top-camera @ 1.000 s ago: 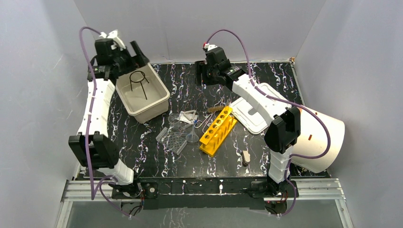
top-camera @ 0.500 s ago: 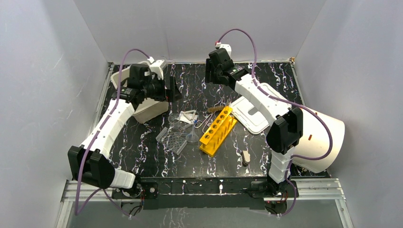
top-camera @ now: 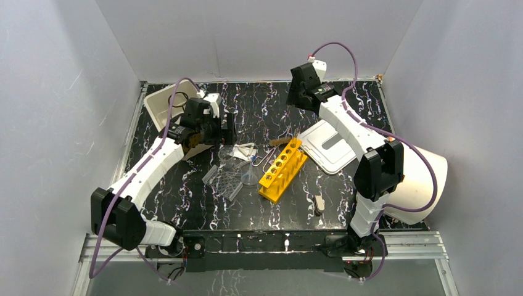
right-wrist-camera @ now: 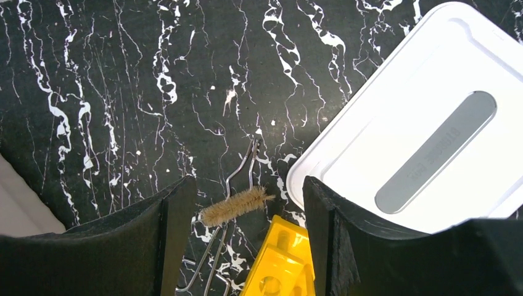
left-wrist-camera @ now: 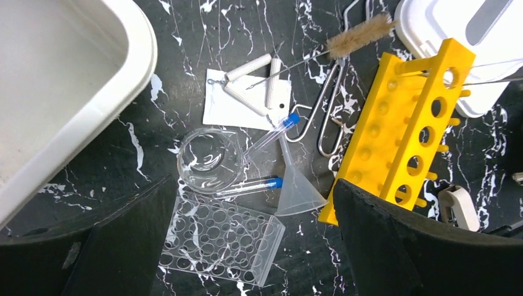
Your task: Organize the chemistry lab equipment
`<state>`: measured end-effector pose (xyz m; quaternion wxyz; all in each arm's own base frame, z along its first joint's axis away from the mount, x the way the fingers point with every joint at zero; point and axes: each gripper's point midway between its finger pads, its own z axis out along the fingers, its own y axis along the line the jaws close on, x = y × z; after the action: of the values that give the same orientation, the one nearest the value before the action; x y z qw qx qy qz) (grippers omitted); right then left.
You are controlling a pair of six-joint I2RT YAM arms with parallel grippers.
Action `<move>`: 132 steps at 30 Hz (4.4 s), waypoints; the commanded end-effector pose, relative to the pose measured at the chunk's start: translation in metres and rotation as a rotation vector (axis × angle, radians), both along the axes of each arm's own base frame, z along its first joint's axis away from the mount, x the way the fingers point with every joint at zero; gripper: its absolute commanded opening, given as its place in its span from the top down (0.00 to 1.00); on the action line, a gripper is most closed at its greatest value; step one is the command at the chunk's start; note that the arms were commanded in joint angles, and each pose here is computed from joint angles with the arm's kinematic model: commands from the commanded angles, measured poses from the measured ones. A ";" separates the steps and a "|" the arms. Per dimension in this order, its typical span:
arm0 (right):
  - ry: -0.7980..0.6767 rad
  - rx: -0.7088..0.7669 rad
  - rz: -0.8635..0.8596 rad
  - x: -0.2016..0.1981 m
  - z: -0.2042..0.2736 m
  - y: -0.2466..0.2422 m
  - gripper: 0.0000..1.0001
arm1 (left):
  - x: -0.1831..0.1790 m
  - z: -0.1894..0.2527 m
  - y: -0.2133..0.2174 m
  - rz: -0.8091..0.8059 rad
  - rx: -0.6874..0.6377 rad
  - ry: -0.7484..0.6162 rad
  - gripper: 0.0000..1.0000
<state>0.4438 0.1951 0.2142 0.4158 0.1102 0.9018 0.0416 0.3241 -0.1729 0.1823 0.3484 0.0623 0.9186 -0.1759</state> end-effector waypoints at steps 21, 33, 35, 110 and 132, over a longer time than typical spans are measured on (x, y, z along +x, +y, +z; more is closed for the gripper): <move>-0.065 0.147 0.032 0.004 0.017 0.009 0.28 | -0.009 -0.100 0.000 0.010 0.186 0.212 0.05; -0.073 0.149 0.050 0.004 0.020 0.009 0.28 | -0.007 -0.119 0.004 -0.001 0.271 0.225 0.29; -0.075 0.150 0.056 0.004 0.020 0.009 0.28 | -0.004 -0.117 0.004 0.000 0.284 0.208 0.29; -0.057 0.231 0.176 0.013 0.028 0.039 0.29 | 0.157 -0.079 0.138 0.523 0.206 0.052 0.66; -0.052 0.218 0.219 0.015 0.030 0.045 0.28 | 0.169 -0.053 0.138 0.514 0.200 -0.004 0.33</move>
<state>0.4506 0.2363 0.2192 0.3943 0.0693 0.9002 0.1712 0.4820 -0.0375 0.0734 0.3233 -0.1375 0.9361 0.0164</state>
